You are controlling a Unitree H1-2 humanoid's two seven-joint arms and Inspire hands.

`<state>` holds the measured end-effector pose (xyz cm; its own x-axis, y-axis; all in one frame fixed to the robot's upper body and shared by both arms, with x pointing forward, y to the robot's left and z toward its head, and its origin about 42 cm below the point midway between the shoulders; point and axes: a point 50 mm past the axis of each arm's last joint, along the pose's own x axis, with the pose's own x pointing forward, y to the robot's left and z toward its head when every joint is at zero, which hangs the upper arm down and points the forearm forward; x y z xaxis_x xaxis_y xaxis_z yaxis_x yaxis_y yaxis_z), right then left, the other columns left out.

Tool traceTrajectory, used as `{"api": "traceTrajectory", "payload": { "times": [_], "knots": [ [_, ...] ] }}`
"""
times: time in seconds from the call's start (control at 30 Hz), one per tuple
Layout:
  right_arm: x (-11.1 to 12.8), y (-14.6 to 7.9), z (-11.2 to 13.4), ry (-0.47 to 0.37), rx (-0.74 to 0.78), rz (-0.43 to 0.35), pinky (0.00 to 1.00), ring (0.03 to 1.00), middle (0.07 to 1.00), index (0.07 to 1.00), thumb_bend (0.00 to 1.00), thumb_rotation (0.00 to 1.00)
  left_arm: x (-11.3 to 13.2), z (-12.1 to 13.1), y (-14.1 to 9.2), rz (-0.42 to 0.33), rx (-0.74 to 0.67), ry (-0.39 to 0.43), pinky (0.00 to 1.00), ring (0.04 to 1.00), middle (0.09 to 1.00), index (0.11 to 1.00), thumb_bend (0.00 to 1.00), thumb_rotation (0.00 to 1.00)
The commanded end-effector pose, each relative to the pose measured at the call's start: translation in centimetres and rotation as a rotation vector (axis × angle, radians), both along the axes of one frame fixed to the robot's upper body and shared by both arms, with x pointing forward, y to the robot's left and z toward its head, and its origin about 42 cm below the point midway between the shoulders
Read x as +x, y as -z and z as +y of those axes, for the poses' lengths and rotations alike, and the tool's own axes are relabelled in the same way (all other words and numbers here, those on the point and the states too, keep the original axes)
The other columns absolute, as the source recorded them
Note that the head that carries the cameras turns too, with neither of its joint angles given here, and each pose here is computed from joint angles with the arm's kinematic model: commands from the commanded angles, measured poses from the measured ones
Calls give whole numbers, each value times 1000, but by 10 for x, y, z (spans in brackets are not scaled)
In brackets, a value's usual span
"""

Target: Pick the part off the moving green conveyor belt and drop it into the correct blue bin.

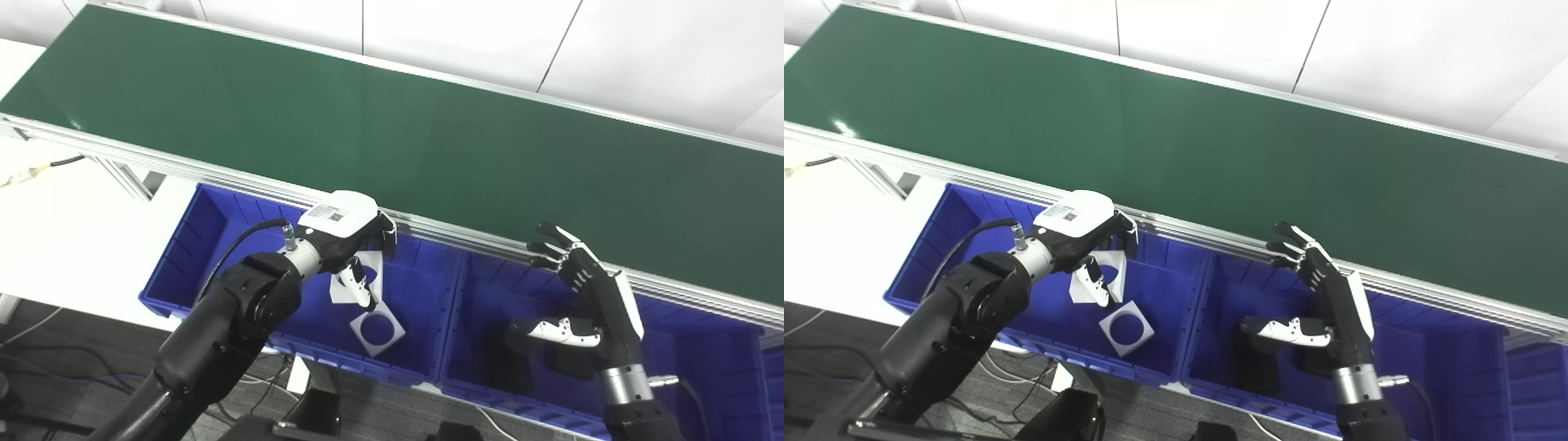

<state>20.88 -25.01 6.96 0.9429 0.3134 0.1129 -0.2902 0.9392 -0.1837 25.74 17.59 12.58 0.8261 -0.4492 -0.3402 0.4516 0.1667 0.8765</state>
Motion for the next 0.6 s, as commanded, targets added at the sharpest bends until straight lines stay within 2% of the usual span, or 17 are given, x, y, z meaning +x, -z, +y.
{"api": "traceTrajectory", "payload": {
  "times": [0.0,0.1,0.13,0.17,0.3,0.33,0.37,0.4,0.5,0.57],
  "knots": [
    [3,-6,0,2,11,-44,690,774,888,813,992,238,6,-2,-16,-65,-3,4,354,443,439,528,521,0],
    [3,-6,0,3,14,-41,694,774,888,812,993,231,6,-2,-16,-61,-2,2,359,453,451,522,523,0],
    [3,-7,0,3,15,-41,693,774,888,813,992,228,6,-2,-16,-60,-1,1,371,468,510,504,523,34],
    [3,-7,0,3,15,-41,692,774,889,814,991,227,6,-2,-16,-59,0,1,369,464,530,496,523,50],
    [3,-6,0,1,15,-43,689,774,890,815,989,231,6,-2,-16,-52,4,-2,370,471,551,493,523,58],
    [3,-6,0,1,17,-42,690,775,890,815,989,230,6,-2,-16,-51,4,-3,373,472,551,541,757,44],
    [3,-6,0,0,18,-43,690,775,890,815,989,230,6,-2,-17,-37,9,-4,375,473,551,565,877,37],
    [3,-6,0,-1,18,-44,693,777,890,816,987,226,5,-2,-17,-27,13,-5,447,570,634,603,951,92],
    [3,-6,0,0,20,-40,696,777,890,814,988,227,4,-2,-20,0,26,-4,542,680,734,643,996,162],
    [3,-6,1,1,21,-39,696,776,890,812,994,228,4,-1,-20,8,33,-4,565,707,765,657,1000,207]
  ]
}}
